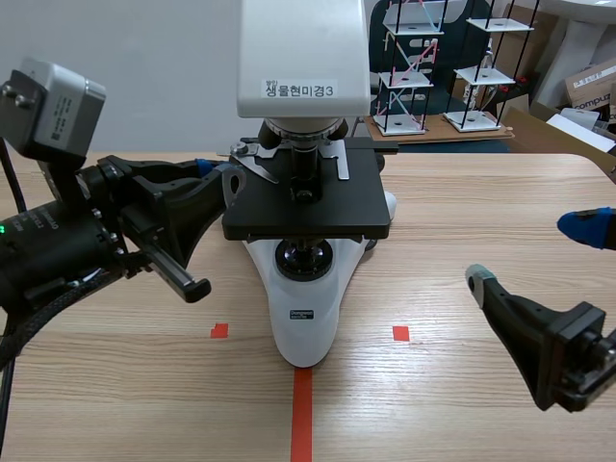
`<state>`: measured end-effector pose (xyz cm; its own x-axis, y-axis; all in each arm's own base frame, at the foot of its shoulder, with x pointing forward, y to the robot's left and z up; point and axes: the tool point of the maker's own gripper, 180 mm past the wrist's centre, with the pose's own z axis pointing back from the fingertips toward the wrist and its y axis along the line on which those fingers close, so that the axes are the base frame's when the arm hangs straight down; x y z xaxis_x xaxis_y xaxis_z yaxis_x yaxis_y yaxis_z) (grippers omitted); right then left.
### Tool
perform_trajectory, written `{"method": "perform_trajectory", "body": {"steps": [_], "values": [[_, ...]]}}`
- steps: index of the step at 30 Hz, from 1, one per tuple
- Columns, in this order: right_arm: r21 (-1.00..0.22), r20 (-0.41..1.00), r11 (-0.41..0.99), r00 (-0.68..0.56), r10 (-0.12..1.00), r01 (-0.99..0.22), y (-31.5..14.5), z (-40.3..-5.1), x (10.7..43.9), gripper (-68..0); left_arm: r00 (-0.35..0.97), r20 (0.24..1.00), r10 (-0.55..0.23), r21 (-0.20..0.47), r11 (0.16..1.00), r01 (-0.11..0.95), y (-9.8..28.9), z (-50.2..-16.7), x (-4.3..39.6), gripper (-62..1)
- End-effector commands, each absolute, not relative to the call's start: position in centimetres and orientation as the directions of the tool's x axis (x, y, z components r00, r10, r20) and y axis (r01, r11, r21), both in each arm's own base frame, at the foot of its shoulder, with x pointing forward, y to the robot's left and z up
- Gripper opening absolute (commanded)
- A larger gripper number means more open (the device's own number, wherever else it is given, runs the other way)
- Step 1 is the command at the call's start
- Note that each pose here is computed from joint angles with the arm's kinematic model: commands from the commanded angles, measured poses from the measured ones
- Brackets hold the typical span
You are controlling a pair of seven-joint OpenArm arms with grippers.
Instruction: Point at the objective lens
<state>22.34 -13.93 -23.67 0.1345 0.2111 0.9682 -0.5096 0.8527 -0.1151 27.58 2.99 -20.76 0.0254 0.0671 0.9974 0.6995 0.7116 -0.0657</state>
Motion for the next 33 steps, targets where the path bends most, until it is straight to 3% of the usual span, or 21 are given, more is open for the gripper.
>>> {"method": "perform_trajectory", "body": {"steps": [1,33], "values": [[-0.124,0.974,0.851,0.102,0.203,-0.511,-13.9,-22.8,22.7,-7.1,0.01,0.996,0.09,-0.07,0.698,0.713,2.4,-19.9,27.5,-59.3],[-0.124,0.974,0.851,0.102,0.203,-0.511,-13.9,-22.8,22.7,-7.1,0.014,0.995,0.103,-0.079,0.662,0.745,-0.3,-20.3,29.1,-59.2]]}}
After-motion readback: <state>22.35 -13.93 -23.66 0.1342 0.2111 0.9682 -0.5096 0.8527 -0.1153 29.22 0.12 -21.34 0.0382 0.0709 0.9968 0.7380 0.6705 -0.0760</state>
